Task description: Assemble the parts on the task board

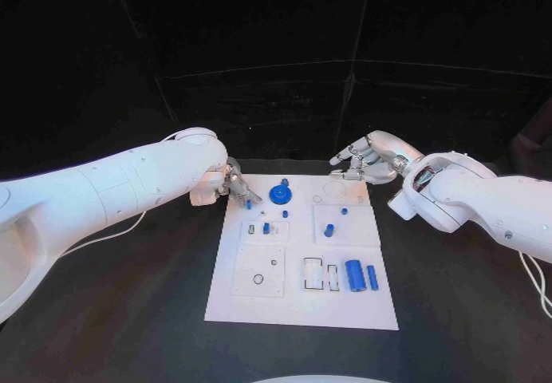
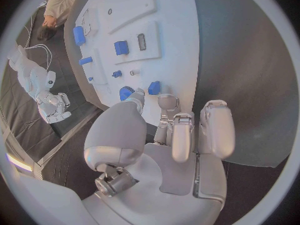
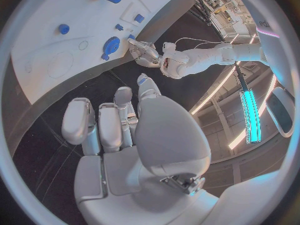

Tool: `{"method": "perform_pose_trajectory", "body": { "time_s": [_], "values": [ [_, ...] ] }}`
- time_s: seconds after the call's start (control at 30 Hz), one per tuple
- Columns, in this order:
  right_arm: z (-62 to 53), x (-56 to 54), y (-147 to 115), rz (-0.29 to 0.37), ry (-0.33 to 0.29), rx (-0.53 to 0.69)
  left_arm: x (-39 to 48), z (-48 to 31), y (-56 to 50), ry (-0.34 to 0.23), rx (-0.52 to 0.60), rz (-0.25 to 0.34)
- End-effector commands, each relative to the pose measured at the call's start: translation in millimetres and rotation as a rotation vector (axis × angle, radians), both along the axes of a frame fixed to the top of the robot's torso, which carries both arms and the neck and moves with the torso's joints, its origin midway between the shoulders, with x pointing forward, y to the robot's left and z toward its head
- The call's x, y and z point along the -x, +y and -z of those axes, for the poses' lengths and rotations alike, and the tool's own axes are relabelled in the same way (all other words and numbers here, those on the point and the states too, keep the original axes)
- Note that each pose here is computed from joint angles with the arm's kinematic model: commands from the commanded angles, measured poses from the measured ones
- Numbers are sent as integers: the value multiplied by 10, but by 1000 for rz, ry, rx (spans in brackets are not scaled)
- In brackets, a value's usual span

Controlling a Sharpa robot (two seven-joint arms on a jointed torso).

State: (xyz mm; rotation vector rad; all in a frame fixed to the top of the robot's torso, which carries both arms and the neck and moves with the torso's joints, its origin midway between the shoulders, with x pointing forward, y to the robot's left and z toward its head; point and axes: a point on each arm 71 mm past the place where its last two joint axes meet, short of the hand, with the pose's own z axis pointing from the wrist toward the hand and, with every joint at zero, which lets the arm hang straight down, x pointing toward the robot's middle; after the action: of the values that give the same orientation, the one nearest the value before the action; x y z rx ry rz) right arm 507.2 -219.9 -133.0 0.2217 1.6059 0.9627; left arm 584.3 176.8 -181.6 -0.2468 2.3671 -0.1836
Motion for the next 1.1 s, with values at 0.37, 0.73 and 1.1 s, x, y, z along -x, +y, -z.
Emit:
{"method": "perform_pose_trajectory", "body": {
  "time_s": [0.37,0.73,1.1],
  "values": [
    [-15,-1,20,-12,-7,-2,-9,2,-40,-39,13,23],
    [-12,-8,17,-11,-6,-1,12,-2,-24,-41,11,19],
    [-10,-13,14,-10,-5,0,29,-17,0,-40,0,19]
  ]
}}
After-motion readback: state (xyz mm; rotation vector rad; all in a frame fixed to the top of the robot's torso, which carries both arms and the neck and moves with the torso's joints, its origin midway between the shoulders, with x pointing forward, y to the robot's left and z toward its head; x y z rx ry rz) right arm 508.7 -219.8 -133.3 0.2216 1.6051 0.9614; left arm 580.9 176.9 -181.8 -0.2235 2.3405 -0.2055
